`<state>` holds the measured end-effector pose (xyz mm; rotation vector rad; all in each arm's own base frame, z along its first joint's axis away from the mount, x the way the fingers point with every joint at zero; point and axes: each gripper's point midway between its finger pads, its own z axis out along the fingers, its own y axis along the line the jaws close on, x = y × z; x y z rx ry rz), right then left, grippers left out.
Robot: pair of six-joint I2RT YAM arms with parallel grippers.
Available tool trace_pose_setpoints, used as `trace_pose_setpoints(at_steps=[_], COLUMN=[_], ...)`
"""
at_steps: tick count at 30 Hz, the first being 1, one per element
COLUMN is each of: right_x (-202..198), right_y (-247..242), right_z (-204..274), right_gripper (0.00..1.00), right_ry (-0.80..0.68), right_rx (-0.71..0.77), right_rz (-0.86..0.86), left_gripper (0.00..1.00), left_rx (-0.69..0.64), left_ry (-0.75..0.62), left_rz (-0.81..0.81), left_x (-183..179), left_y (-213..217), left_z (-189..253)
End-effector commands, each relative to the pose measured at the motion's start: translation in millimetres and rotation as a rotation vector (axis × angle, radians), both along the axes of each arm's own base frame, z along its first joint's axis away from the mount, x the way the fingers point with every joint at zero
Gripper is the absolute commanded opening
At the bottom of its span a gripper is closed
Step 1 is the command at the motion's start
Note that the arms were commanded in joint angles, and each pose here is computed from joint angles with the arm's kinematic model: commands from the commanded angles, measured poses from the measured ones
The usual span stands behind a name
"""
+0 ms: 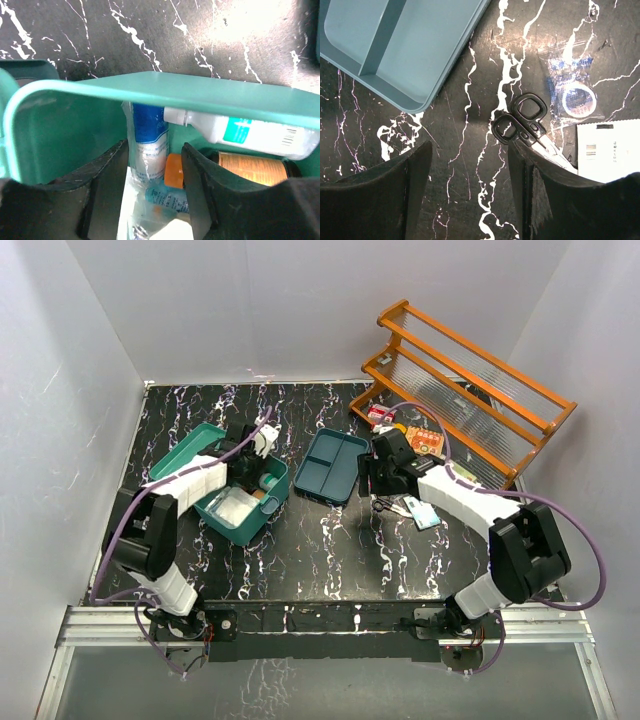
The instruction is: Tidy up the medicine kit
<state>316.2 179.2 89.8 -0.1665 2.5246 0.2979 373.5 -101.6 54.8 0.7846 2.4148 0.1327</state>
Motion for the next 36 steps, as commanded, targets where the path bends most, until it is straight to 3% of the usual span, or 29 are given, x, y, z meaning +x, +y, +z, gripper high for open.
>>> trace_pose_setpoints(at_steps=[1, 7, 16, 22, 29, 36], right_x=[9.0, 15.9, 10.4, 3.9, 0.0, 35.5], right_y=[-2.8, -14.9, -61.1, -83.8, -90.5, -82.7], right_z=[21.7, 48.5, 54.5, 47.6, 31.1, 17.4], right_gripper=[0.60, 0.60, 0.61, 0.62, 0.63, 0.62], right_ry=[-0.089, -0.177, -0.222, -0.207, -0.161, -0.159], right_rx=[0.030, 0.034, -0.061, -0.130, -0.162, -0.176], right_rz=[-0.039, -0.128, -0.350, -0.406, -0.394, -0.326], left_gripper=[0.47, 0.54, 0.70, 0.97, 0.99, 0.99], left_rx=[-0.076, -0.139, -0.439, -0.586, -0.747, -0.845], left_ry=[-0.078, -0.143, -0.311, -0.406, -0.318, -0.266], left_rz=[0.032, 0.093, 0.176, 0.287, 0.287, 0.214], left_x=[0.6, -1.7, -14.4, -30.6, -61.6, -73.6], left_y=[-7.2, -7.0, -26.6, -19.4, -35.6, -55.0], left_z=[43.2, 83.0, 172.9, 217.0, 222.5, 224.0])
